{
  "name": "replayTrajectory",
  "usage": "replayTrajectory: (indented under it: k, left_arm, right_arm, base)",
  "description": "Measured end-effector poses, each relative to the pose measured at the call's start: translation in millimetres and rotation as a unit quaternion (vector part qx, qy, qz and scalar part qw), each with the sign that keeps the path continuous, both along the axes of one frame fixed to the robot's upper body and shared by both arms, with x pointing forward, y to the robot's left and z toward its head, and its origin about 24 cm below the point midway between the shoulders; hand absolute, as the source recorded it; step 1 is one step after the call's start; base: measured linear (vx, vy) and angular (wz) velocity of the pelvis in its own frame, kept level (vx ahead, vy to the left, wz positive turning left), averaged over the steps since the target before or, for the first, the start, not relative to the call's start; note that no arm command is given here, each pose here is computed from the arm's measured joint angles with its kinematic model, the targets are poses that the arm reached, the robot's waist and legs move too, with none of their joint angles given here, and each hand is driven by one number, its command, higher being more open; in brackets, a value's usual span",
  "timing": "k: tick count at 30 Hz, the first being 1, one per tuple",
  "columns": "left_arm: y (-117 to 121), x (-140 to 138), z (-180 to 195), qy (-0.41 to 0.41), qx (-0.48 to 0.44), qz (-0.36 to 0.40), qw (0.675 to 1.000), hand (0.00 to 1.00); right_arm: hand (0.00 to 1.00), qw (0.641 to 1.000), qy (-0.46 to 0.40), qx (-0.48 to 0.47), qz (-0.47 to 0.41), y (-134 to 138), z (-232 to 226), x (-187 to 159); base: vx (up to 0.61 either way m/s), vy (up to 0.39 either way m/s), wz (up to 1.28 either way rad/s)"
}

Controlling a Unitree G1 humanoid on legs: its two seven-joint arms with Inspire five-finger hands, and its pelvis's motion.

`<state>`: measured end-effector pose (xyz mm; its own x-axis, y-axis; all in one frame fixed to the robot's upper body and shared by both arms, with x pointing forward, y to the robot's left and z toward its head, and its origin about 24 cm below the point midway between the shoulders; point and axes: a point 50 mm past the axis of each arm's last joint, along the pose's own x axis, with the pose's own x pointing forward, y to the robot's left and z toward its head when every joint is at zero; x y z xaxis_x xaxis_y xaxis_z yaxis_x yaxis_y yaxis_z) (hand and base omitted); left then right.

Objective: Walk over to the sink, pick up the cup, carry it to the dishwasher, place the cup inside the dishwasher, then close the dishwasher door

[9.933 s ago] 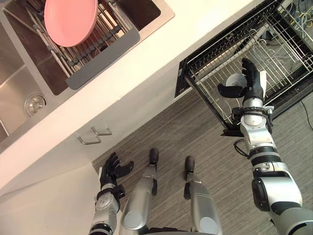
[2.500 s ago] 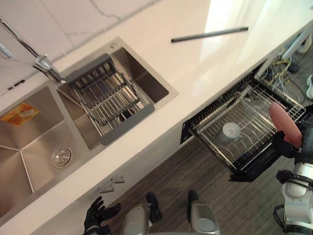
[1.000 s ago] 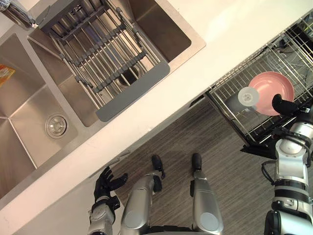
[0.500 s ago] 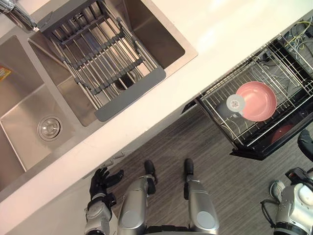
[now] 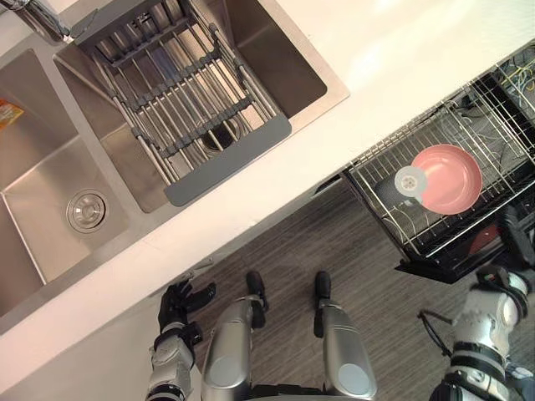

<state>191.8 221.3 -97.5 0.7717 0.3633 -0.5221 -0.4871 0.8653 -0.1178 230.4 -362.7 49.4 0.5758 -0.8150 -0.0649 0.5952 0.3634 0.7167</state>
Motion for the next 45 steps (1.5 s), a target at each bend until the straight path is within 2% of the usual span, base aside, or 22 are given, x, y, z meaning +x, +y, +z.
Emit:
replayTrajectory:
  k: [9, 16, 23, 27, 36, 41, 44, 45]
  left_arm:
    - [-0.2, 4.0, 2.0, -0.007, -0.002, -0.009, 1.0, 0.9]
    - [-3.6, 2.0, -1.8, 0.004, -0.003, -0.017, 1.0, 0.9]
    - [-4.0, -0.5, -4.6, 0.013, -0.003, -0.018, 1.0, 0.9]
    - [-3.7, -0.5, -4.7, 0.014, -0.001, -0.02, 1.0, 0.9]
    - [7.8, 9.3, 3.7, 0.002, 0.018, -0.023, 1.0, 0.9]
    - [12.3, 6.8, 3.5, 0.008, 0.023, -0.023, 0.999, 0.9]
    - [19.0, 5.9, 4.7, 0.011, 0.033, -0.024, 0.999, 0.9]
    - [24.7, 1.5, 3.9, 0.02, 0.046, -0.028, 0.998, 0.9]
  right_arm:
    - [0.9, 0.995, -0.087, 0.047, 0.03, 12.3, 14.3, 25.6]
    - [0.9, 0.976, -0.182, 0.084, 0.088, 43.4, 48.3, 71.2]
    - [0.9, 0.967, -0.197, 0.08, 0.14, 69.8, 74.0, 105.4]
    - [0.9, 0.969, -0.154, 0.045, 0.187, 85.0, 67.8, 116.6]
    - [0.9, 0.973, -0.018, -0.049, 0.227, 81.5, 46.4, 117.3]
    - [0.9, 0.95, 0.105, -0.061, 0.287, 95.7, -15.7, 90.8]
    - [0.9, 0.936, 0.177, -0.053, 0.3, 96.6, -56.7, 59.5]
    - [0.9, 0.925, 0.228, -0.059, 0.298, 92.8, -79.6, 34.3]
  base:
    - [-0.01, -0.022, 0.1]
    - [-0.02, -0.034, 0.17]
    - [-0.01, -0.036, 0.2]
    - [-0.01, 0.0, 0.24]
    - [-0.02, 0.012, 0.1]
    - [0.04, -0.008, 0.17]
    - [0.05, 0.026, 0.26]
    - [0.03, 0.031, 0.23]
